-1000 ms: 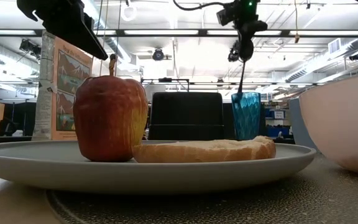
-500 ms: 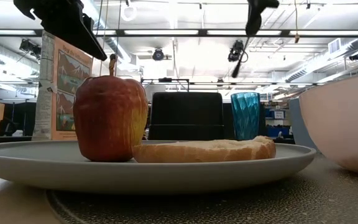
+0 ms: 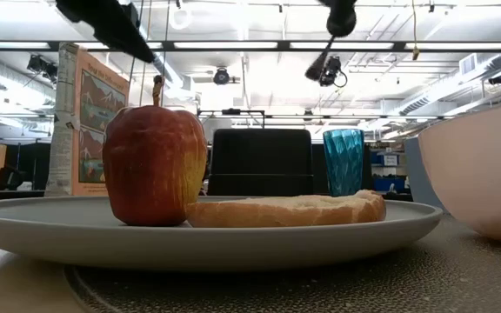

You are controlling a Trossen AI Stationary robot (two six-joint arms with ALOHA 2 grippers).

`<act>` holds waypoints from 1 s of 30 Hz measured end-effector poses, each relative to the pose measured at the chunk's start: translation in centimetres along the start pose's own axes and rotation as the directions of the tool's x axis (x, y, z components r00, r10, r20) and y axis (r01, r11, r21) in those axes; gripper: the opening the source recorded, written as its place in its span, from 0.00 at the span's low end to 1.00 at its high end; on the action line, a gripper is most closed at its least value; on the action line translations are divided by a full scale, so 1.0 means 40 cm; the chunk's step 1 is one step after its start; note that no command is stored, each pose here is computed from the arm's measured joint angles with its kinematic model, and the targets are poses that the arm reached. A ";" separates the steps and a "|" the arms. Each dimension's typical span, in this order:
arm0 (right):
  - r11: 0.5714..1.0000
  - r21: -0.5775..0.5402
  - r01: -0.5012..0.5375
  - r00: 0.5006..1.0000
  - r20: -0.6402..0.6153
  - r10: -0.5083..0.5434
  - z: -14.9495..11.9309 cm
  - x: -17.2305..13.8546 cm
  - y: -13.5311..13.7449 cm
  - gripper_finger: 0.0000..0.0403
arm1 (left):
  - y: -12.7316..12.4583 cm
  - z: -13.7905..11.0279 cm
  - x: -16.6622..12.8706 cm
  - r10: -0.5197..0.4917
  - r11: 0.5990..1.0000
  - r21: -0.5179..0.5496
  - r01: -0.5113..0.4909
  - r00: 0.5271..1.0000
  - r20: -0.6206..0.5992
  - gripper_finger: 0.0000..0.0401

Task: Arrange a breakfast setting
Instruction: Put the black spoon to the right of the blue plate on the brown placemat

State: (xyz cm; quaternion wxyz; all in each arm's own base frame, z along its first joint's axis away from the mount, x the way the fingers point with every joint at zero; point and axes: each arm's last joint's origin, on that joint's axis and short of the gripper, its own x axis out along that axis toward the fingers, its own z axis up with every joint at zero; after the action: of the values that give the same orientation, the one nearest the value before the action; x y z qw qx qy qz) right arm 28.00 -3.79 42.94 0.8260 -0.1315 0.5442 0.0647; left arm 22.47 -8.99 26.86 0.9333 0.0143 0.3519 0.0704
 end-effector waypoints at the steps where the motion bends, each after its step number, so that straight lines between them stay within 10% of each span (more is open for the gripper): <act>1: 0.999 -0.009 -0.036 0.999 -0.016 0.035 0.009 0.025 0.005 0.04 | -0.002 0.003 -0.002 -0.019 1.000 -0.001 0.019 1.000 -0.001 0.46; 9: 0.974 -0.005 -0.225 0.937 -0.275 0.215 0.008 0.256 0.020 0.04 | -0.006 -0.003 -0.005 -0.085 0.996 0.022 0.086 0.995 -0.044 0.46; 30: 0.854 0.193 -0.483 0.848 -0.137 0.511 -0.124 0.484 -0.025 0.04 | 0.007 -0.004 -0.001 -0.065 0.997 0.037 0.068 0.996 -0.061 0.46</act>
State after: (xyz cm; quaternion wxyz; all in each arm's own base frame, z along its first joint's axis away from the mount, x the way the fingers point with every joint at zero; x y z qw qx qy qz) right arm 31.59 -6.88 23.49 0.7347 0.0718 0.6367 0.2230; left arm 22.32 -8.72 26.79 0.9237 0.0187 0.3812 0.0328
